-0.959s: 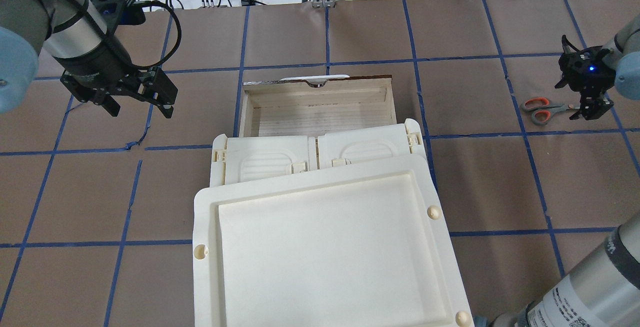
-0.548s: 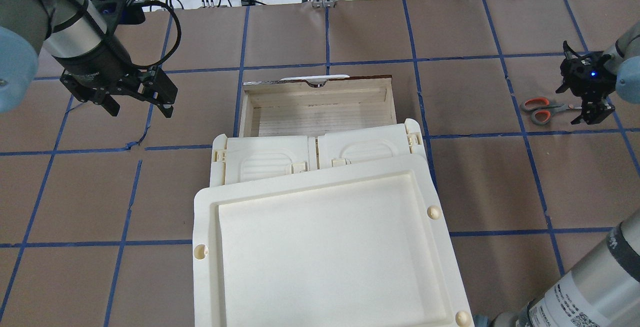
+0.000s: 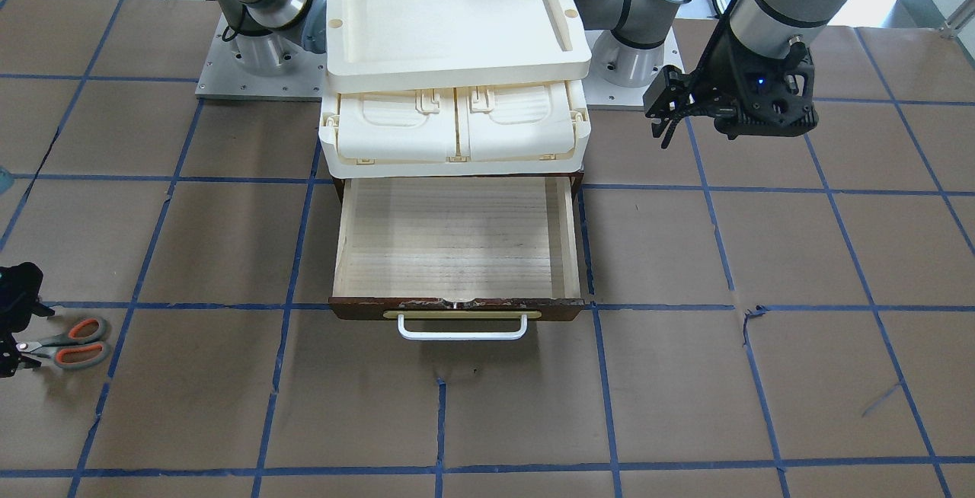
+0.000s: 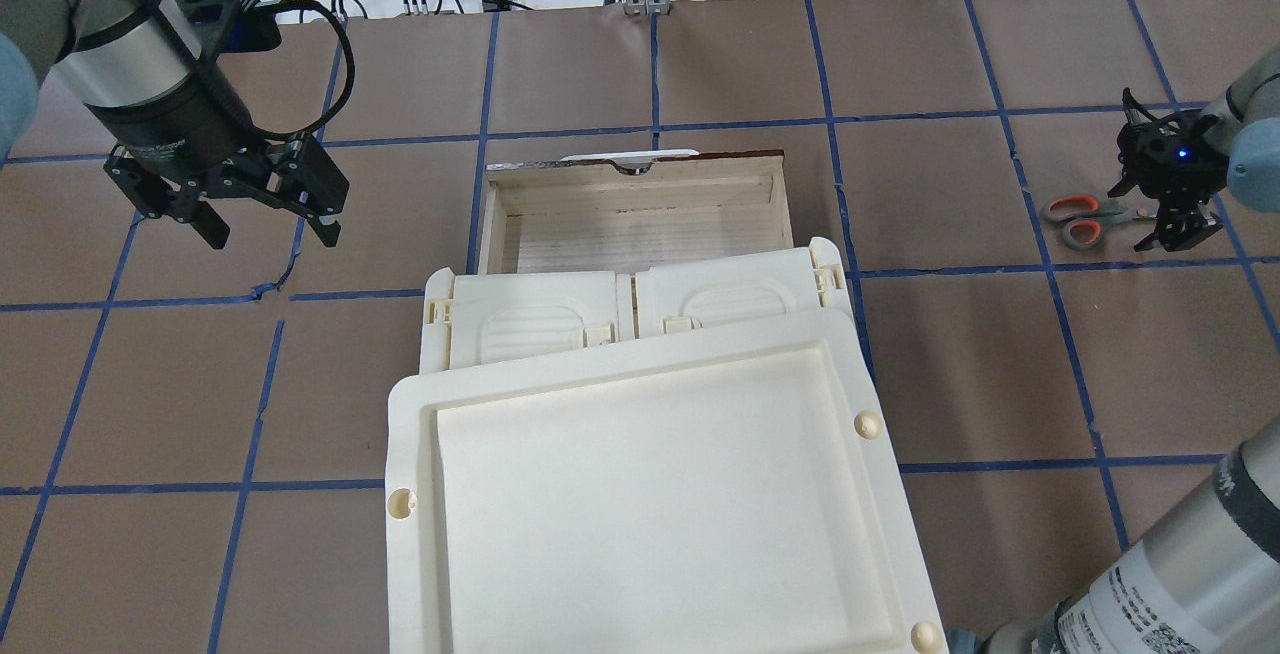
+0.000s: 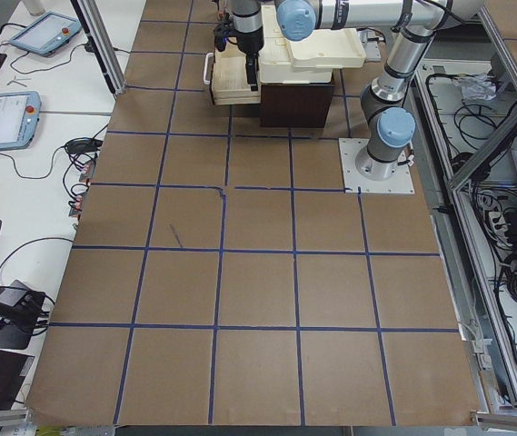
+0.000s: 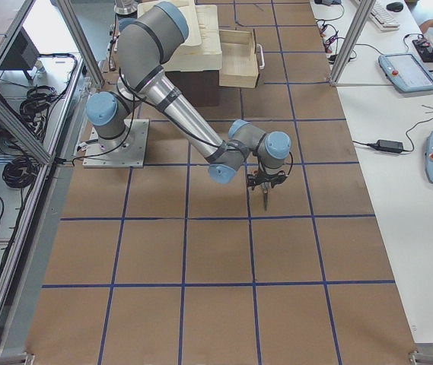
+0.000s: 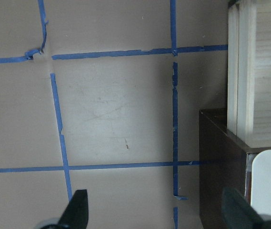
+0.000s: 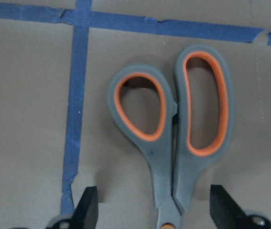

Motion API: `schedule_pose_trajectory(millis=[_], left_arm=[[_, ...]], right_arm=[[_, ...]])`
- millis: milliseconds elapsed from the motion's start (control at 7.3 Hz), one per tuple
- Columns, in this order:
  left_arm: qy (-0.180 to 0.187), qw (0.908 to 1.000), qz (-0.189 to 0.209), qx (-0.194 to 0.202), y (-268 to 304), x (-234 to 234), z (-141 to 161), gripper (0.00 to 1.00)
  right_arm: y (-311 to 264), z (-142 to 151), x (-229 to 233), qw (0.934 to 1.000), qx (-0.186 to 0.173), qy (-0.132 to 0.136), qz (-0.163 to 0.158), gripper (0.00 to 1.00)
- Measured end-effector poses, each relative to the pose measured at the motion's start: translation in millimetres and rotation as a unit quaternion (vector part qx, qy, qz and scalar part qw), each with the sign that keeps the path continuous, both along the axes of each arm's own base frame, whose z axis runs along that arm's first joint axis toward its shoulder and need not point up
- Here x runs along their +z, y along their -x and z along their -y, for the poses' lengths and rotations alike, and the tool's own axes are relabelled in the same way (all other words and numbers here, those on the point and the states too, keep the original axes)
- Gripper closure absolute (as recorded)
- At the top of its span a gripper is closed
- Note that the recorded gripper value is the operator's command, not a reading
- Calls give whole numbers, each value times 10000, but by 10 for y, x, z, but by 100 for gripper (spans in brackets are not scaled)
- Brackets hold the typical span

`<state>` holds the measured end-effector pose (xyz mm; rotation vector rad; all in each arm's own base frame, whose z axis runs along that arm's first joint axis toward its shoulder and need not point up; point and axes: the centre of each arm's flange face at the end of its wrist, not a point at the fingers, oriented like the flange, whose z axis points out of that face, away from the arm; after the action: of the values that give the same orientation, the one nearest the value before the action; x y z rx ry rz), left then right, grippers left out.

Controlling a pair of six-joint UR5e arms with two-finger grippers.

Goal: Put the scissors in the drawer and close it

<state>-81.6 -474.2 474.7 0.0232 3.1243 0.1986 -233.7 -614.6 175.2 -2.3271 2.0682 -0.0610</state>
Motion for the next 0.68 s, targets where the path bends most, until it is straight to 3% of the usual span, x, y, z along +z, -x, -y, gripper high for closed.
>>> schedule_pose_trajectory(millis=[137,274,411,685], left_arm=[[-4,9999,-25,-129,-3,-6,-5,0],[47,9994,-105,-341,-12,3,8,0],[130,9991,-205,-356,-37,42,30,0],[201,9994,-280,11,-67,191,56,0]], right_arm=[[0,0,-3,10000,0,0,0,67],[-1,2,0,10000,1,6,0,84],[-1,5,9,10000,2,14,-1,92],[-11,16,78,10000,0,59,-35,97]])
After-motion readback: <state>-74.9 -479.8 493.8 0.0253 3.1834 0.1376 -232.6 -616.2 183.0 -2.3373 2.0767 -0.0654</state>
